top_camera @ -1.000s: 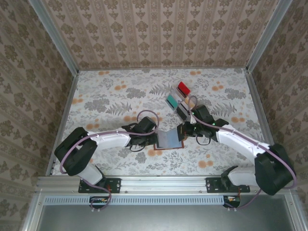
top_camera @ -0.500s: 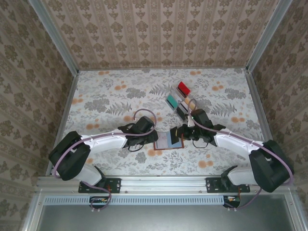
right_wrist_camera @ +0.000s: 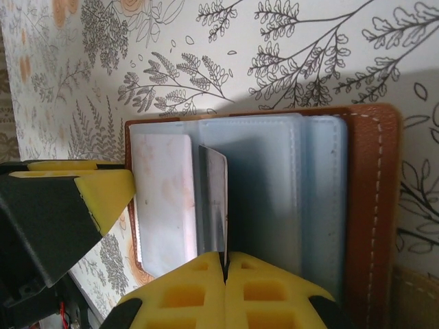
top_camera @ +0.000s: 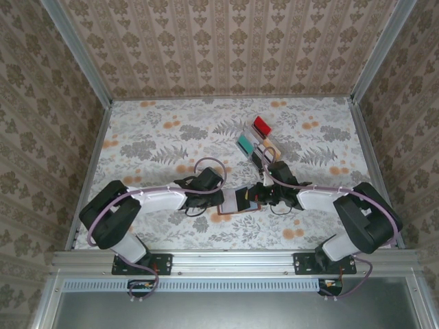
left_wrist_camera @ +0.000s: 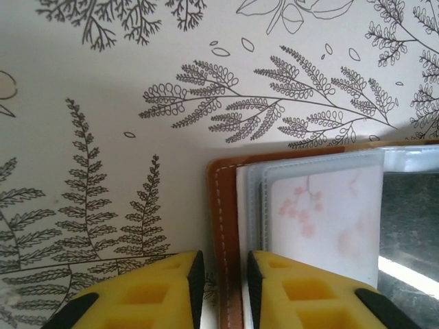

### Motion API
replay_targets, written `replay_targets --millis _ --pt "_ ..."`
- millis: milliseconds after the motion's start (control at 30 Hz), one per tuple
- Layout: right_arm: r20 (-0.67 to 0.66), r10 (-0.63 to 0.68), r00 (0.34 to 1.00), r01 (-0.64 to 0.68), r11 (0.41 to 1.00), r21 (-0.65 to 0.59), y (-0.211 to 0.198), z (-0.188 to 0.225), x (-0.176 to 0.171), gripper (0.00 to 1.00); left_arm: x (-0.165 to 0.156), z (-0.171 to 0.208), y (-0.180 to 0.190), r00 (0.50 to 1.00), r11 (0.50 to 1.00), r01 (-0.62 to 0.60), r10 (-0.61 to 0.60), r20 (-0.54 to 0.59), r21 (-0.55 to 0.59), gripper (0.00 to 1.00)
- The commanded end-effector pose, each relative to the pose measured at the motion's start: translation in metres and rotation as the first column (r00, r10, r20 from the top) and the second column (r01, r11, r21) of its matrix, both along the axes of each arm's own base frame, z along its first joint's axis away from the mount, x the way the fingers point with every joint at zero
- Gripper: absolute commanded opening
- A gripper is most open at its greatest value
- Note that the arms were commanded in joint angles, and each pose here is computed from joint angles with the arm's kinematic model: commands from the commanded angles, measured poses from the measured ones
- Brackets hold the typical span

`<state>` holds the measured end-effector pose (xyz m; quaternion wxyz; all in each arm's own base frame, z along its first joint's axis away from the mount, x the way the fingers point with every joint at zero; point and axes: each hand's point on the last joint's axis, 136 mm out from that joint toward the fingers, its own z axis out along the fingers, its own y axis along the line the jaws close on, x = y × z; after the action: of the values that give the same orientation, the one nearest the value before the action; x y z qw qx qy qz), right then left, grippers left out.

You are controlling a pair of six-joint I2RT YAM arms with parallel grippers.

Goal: Put the credit cards into the card holder
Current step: Insert the credit card into the card slot.

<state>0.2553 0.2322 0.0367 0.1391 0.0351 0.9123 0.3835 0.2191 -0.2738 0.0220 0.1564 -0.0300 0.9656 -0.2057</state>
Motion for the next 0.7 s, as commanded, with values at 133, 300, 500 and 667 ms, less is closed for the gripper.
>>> replay_targets --millis 133,300,500,667 --pt "-0.035 0.024 0.999 -0.022 0.999 0.033 0.007 -0.017 -0.007 0.00 -0.003 -0.007 -0.011 0.999 1.000 0.031 -0.031 -0.020 0.003 0.22" --pt "-0.029 0.045 0.999 -0.043 0.997 0.068 0.014 -0.016 -0.005 0.00 -0.004 -0.010 -0.011 0.999 0.999 0.039 -0.039 -0.030 0.013 0.20" --pt "-0.038 0.053 0.998 -0.051 0.997 0.056 0.017 -0.018 -0.005 0.00 -0.003 -0.010 -0.013 0.999 0.999 0.038 -0.037 -0.026 0.016 0.21" --pt "-0.049 0.060 0.997 -0.057 0.997 0.059 0.018 -0.016 -0.009 0.00 -0.002 -0.009 -0.014 0.999 0.999 0.036 -0.036 -0.024 0.012 0.21"
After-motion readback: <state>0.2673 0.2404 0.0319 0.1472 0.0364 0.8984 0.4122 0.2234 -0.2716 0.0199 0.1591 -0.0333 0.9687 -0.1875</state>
